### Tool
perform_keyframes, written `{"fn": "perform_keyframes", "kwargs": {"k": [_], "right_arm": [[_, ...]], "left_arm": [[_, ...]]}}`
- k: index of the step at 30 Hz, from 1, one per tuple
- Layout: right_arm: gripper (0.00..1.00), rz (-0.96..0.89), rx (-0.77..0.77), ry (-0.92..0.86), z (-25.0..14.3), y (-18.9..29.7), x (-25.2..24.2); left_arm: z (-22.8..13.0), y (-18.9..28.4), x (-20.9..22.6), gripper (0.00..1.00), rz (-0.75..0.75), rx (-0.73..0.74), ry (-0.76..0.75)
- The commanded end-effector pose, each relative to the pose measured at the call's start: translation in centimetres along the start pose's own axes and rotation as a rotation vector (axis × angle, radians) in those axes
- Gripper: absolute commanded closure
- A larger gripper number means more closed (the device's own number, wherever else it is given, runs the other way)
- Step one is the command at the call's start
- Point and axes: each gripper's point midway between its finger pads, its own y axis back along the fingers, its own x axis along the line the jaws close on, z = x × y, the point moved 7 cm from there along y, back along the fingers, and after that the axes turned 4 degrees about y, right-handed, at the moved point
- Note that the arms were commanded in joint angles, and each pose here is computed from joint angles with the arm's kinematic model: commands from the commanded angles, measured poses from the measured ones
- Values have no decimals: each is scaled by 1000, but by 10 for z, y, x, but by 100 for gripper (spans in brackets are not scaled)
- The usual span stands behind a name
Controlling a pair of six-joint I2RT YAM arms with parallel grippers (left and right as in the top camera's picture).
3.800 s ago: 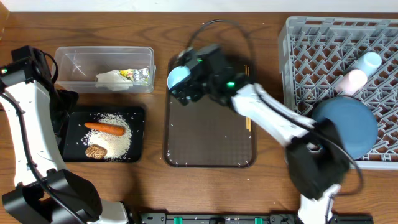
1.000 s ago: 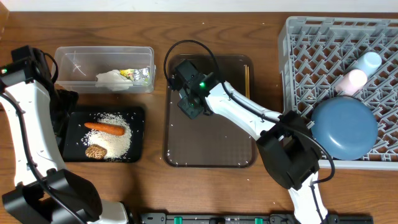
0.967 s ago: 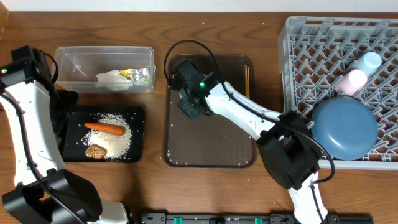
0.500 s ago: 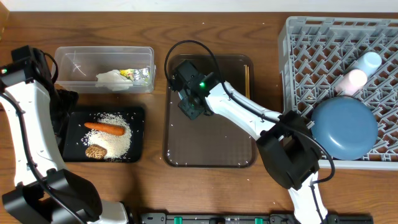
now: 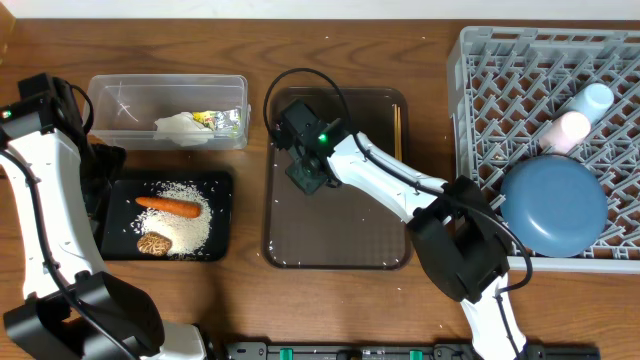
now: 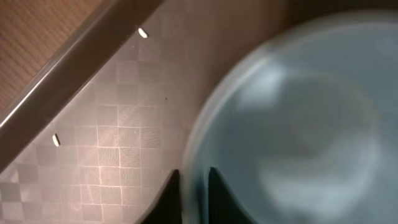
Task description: Sort waste into correct bins and load items into the dishwasher rack
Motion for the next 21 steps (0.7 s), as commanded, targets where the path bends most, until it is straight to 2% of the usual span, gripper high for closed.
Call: {"fn": "perform_keyframes", "kwargs": {"k": [1, 5, 9, 15, 21], "right_arm": [[99, 15, 16, -3, -2, -7, 9], [99, 12, -12, -44, 3, 5, 7], [99, 12, -96, -91, 13, 41, -6], [99, 113, -332, -218, 15, 148, -63], [99, 185, -564, -384, -32, 250, -149]], "left_arm": [[1, 1, 2, 2, 4, -3, 16], [1, 1, 2, 2, 4, -3, 16], [1, 1, 2, 2, 4, -3, 16], [1, 1, 2, 2, 4, -3, 16], [1, 1, 2, 2, 4, -3, 16]]}}
